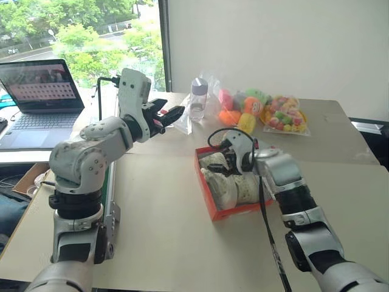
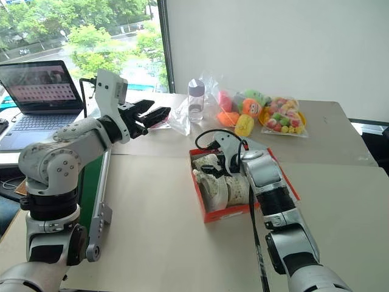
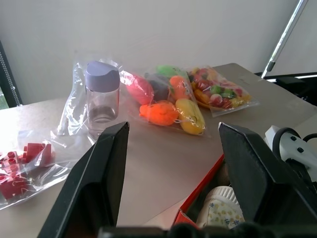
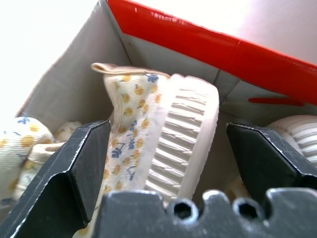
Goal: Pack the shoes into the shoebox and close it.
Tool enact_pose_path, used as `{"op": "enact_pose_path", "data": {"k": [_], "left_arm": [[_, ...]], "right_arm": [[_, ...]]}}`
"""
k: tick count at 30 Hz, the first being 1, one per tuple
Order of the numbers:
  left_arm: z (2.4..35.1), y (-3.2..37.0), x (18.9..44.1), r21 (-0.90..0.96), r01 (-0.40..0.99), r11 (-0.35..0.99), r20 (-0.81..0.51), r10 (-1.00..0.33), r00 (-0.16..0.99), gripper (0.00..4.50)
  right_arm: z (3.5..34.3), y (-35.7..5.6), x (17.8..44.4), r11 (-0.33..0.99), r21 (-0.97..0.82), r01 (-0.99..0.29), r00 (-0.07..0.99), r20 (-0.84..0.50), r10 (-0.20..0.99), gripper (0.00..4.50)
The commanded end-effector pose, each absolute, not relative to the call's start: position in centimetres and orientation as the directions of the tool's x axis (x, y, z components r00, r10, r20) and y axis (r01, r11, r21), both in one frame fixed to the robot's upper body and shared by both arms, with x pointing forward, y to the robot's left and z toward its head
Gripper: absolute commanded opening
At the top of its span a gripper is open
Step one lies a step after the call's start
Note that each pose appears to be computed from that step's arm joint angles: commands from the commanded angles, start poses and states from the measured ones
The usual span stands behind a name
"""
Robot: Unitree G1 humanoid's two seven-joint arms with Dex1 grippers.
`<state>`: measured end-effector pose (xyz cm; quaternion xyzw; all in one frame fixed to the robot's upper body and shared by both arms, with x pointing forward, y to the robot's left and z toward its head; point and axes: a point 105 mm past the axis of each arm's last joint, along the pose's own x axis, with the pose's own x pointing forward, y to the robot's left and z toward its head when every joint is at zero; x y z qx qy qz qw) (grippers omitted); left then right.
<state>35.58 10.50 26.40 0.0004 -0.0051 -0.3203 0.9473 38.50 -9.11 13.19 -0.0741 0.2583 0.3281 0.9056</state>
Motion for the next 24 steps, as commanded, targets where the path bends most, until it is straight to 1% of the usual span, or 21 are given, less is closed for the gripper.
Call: {"op": "enact_pose_path", "data": {"k": [1, 5, 8, 10, 12, 13, 14, 16, 18, 20, 22, 24], "left_arm": [[28.4, 9.7, 35.2, 0.038, 0.638, 0.769, 0.077, -0.639, 0.766, 3.05], [28.1, 9.2, 35.2, 0.059, 0.668, 0.742, 0.048, -0.670, 0.741, 3.05], [27.2, 8.3, 34.3, 0.078, 0.735, 0.673, -0.011, -0.737, 0.676, 3.05], [26.1, 7.9, 33.5, 0.096, 0.783, 0.615, -0.071, -0.780, 0.621, 3.05], [23.8, 7.3, 32.1, 0.112, 0.859, 0.499, -0.201, -0.836, 0.511, 3.05], [22.8, 7.2, 31.4, 0.116, 0.893, 0.436, -0.261, -0.854, 0.451, 3.05], [22.1, 7.2, 30.9, 0.116, 0.912, 0.394, -0.298, -0.862, 0.410, 3.05], [21.8, 7.1, 30.5, 0.105, 0.935, 0.339, -0.325, -0.877, 0.355, 3.05], [21.7, 7.0, 30.5, 0.099, 0.950, 0.297, -0.341, -0.887, 0.313, 3.05], [21.7, 6.9, 30.6, 0.098, 0.961, 0.260, -0.355, -0.893, 0.277, 3.05], [21.6, 6.6, 31.1, 0.113, 0.968, 0.226, -0.381, -0.889, 0.252, 3.05], [21.6, 6.5, 31.5, 0.125, 0.972, 0.198, -0.399, -0.887, 0.232, 3.05]], "right_arm": [[17.9, -8.2, 37.8, 0.752, 0.087, -0.653, 0.668, -0.401, 0.626, 4.47], [20.3, -9.0, 36.8, 0.741, 0.128, -0.659, 0.668, -0.352, 0.656, 4.47], [22.5, -11.2, 36.1, 0.742, 0.128, -0.658, 0.685, -0.309, 0.660, 4.47], [23.5, -12.9, 35.2, 0.748, 0.105, -0.656, 0.696, -0.299, 0.653, 4.47], [24.7, -15.8, 33.3, 0.758, 0.058, -0.650, 0.711, -0.305, 0.633, 4.47], [25.4, -17.4, 32.5, 0.778, 0.040, -0.627, 0.733, -0.307, 0.607, 3.96], [25.8, -18.4, 31.9, 0.791, 0.029, -0.611, 0.747, -0.308, 0.589, 3.76], [26.3, -19.9, 30.4, 0.810, 0.011, -0.587, 0.763, -0.327, 0.557, 3.17], [26.3, -20.8, 29.0, 0.818, 0.001, -0.575, 0.767, -0.348, 0.539, 2.37], [25.8, -22.1, 27.6, 0.830, 0.003, -0.557, 0.774, -0.361, 0.521, 1.73], [24.3, -23.8, 25.8, 0.854, 0.019, -0.520, 0.780, -0.396, 0.484, 1.05], [22.2, -24.7, 23.6, 0.868, 0.039, -0.495, 0.766, -0.453, 0.457, 0.33]]}}
